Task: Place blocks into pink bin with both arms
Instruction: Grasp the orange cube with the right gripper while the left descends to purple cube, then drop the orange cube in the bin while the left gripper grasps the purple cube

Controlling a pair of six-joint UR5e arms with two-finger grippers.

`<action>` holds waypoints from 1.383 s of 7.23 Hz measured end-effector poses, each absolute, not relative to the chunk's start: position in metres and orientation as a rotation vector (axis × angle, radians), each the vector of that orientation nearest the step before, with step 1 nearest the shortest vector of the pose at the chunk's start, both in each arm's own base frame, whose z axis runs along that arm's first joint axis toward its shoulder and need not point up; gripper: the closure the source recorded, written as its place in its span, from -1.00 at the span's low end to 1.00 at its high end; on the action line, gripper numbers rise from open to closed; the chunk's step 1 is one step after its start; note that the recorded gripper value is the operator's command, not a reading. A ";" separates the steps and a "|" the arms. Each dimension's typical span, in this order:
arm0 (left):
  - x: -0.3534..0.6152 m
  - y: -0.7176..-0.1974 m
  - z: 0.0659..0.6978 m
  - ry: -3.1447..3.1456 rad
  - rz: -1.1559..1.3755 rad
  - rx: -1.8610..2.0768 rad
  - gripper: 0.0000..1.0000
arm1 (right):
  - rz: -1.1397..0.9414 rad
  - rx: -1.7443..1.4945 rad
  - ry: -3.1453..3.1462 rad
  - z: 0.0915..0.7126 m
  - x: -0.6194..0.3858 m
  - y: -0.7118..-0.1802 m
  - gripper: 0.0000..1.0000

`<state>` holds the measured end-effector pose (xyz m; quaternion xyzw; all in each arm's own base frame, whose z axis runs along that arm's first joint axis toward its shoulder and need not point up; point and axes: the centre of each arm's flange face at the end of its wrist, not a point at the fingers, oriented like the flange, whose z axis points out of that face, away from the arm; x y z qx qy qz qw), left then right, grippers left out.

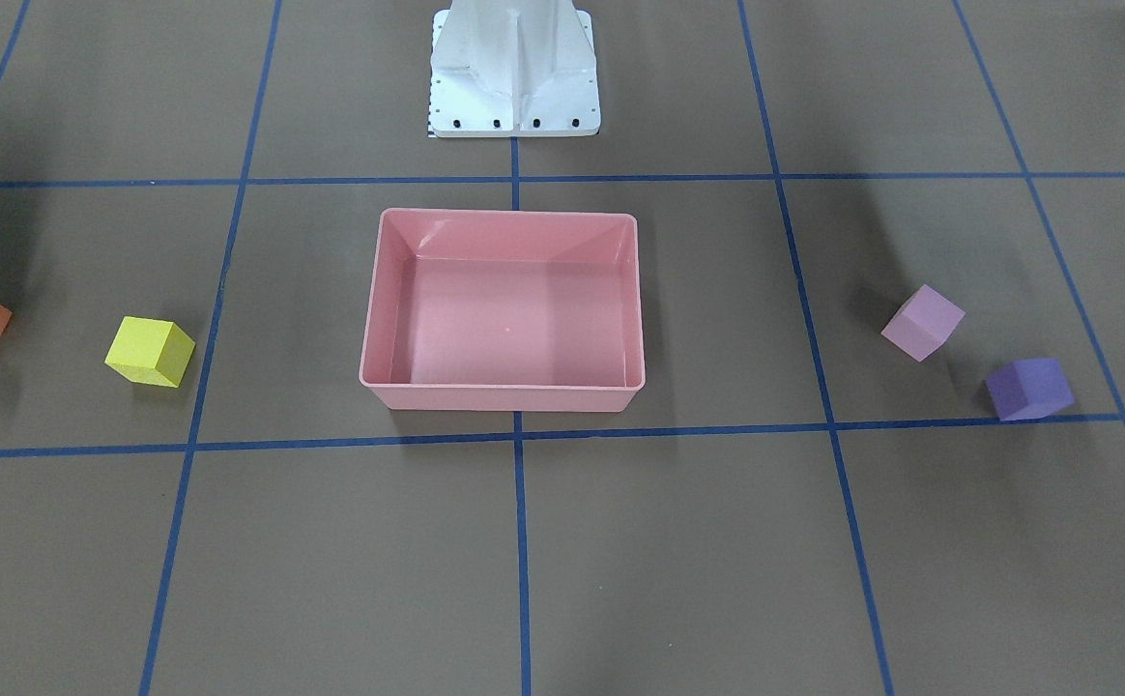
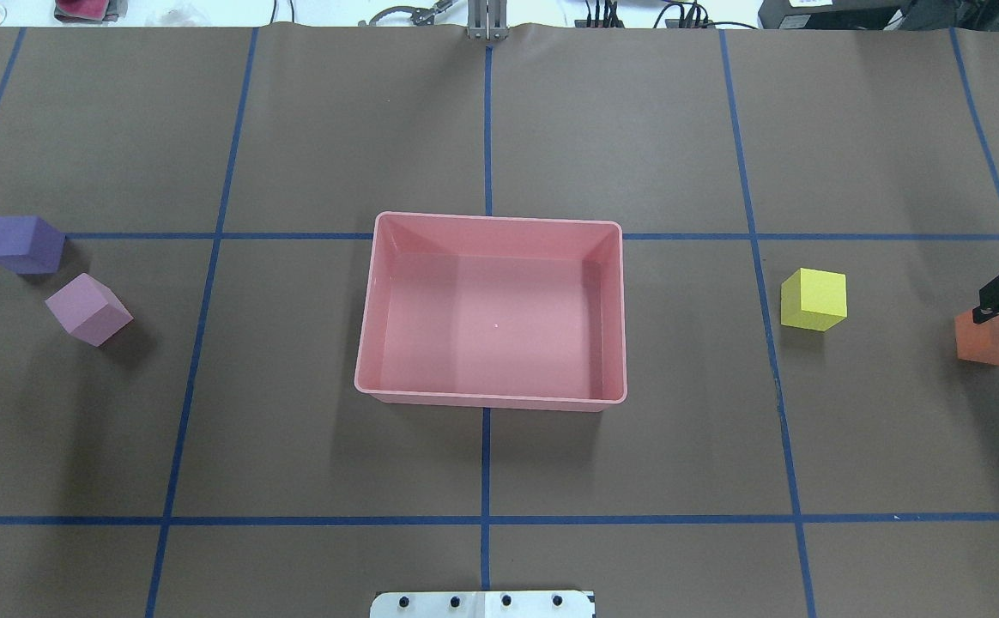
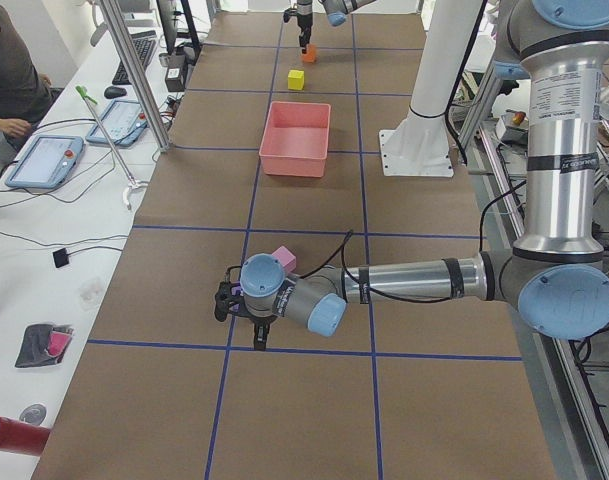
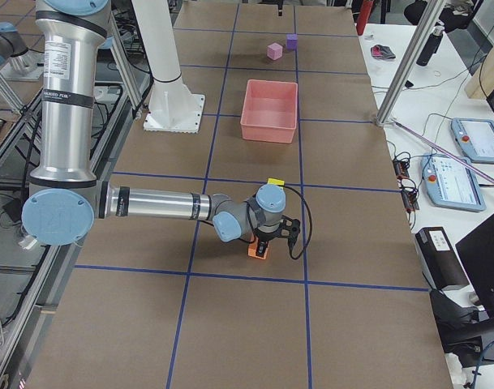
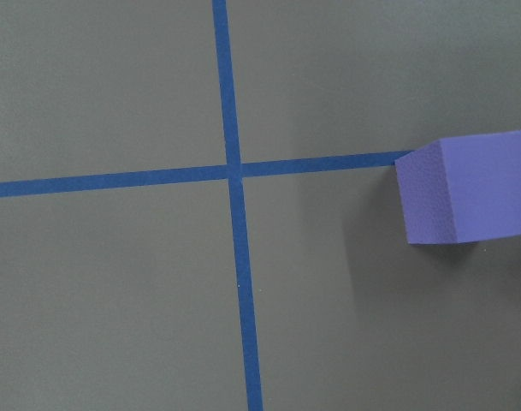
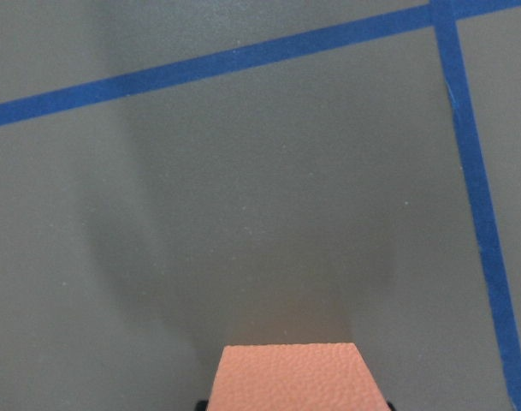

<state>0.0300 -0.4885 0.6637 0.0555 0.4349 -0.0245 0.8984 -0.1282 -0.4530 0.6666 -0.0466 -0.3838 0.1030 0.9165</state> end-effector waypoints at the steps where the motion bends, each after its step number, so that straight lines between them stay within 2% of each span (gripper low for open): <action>1: 0.041 -0.499 0.650 0.903 -0.053 0.120 -0.99 | 0.224 -0.089 -0.805 0.653 -0.131 -0.458 1.00; 5: 0.136 -0.535 0.609 0.832 -0.092 0.101 -0.99 | 0.324 -0.075 -0.875 0.553 -0.162 -0.514 1.00; 8: 0.195 -0.546 0.605 0.798 -0.133 0.055 -0.96 | 0.373 -0.106 -0.903 0.419 -0.194 -0.532 1.00; 10: 0.202 -0.546 0.616 0.777 -0.106 0.055 -0.96 | 0.421 -0.137 -0.935 0.361 -0.228 -0.533 1.00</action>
